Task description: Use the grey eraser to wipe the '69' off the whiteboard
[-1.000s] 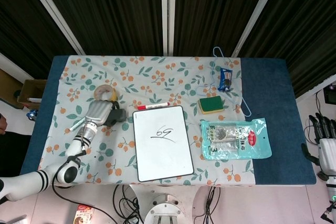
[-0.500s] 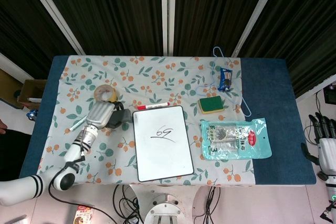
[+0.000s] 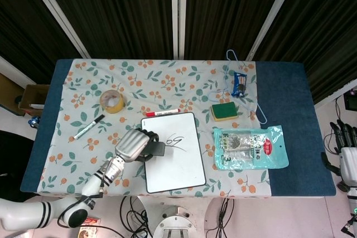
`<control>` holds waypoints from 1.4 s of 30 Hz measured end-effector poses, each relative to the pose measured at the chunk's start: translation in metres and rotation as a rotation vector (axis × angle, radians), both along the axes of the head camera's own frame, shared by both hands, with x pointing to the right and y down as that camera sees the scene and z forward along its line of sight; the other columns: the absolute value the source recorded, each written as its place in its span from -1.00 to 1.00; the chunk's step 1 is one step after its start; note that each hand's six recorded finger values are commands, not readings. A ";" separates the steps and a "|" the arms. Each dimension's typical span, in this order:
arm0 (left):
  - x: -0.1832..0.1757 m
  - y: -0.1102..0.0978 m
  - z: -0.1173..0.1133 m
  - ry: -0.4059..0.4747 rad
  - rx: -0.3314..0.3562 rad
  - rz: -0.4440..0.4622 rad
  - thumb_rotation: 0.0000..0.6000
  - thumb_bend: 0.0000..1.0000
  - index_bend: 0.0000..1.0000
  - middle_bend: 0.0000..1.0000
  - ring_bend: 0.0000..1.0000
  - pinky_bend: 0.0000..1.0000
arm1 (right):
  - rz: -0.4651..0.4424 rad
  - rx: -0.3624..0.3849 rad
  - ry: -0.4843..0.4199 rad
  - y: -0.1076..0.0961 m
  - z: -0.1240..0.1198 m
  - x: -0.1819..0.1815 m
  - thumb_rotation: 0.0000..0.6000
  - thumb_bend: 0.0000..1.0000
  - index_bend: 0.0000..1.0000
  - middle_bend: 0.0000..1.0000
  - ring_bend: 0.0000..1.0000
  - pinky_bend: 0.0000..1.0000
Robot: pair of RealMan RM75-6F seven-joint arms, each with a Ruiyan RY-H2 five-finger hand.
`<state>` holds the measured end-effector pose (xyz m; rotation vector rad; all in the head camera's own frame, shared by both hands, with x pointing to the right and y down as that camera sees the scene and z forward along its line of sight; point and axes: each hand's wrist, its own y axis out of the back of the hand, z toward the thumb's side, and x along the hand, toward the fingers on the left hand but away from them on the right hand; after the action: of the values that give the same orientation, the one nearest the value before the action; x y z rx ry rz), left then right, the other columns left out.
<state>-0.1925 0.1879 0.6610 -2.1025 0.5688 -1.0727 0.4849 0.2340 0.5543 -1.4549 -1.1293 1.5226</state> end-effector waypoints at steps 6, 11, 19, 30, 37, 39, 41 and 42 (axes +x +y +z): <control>0.033 0.017 0.007 0.015 0.014 0.043 1.00 -0.31 0.26 0.26 0.15 0.14 | 0.015 0.002 0.000 0.001 -0.002 0.007 1.00 -0.45 -1.00 -1.00 -1.00 -1.00; 0.051 0.022 0.011 0.023 0.017 0.054 1.00 -0.31 0.27 0.27 0.16 0.15 | 0.018 0.007 -0.004 0.000 -0.002 0.009 1.00 -0.45 -1.00 -1.00 -1.00 -1.00; 0.072 0.028 0.022 0.010 0.018 0.067 1.00 -0.31 0.29 0.29 0.18 0.17 | 0.029 0.021 -0.003 0.000 -0.007 0.014 1.00 -0.44 -1.00 -1.00 -1.00 -1.00; 0.089 0.031 0.034 -0.022 0.047 0.068 1.00 -0.26 0.32 0.32 0.21 0.21 | 0.044 0.031 -0.001 0.001 -0.011 0.021 1.00 -0.26 -1.00 -1.00 -1.00 -1.00; 0.091 0.021 0.039 -0.029 0.055 0.043 1.00 -0.24 0.32 0.32 0.22 0.21 | 0.046 0.032 -0.001 0.001 -0.012 0.023 1.00 -0.26 -1.00 -1.00 -1.00 -1.00; 0.091 0.017 0.041 -0.029 0.056 0.034 1.00 -0.24 0.32 0.32 0.22 0.22 | 0.048 0.033 0.001 0.001 -0.012 0.023 1.00 -0.26 -1.00 -1.00 -1.00 -1.00; 0.091 0.014 0.042 -0.028 0.053 0.025 1.00 -0.23 0.32 0.32 0.22 0.22 | 0.051 0.035 0.002 0.001 -0.013 0.024 1.00 -0.26 -1.00 -1.00 -1.00 -1.00; 0.091 0.013 0.043 -0.029 0.052 0.022 1.00 -0.23 0.32 0.32 0.22 0.22 | 0.052 0.036 0.003 0.001 -0.013 0.024 1.00 -0.26 -1.00 -1.00 -1.00 -1.00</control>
<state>-0.1014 0.2010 0.7041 -2.0403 0.5529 -1.0629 0.5093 0.2352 0.5409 -1.4085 -1.1946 1.5317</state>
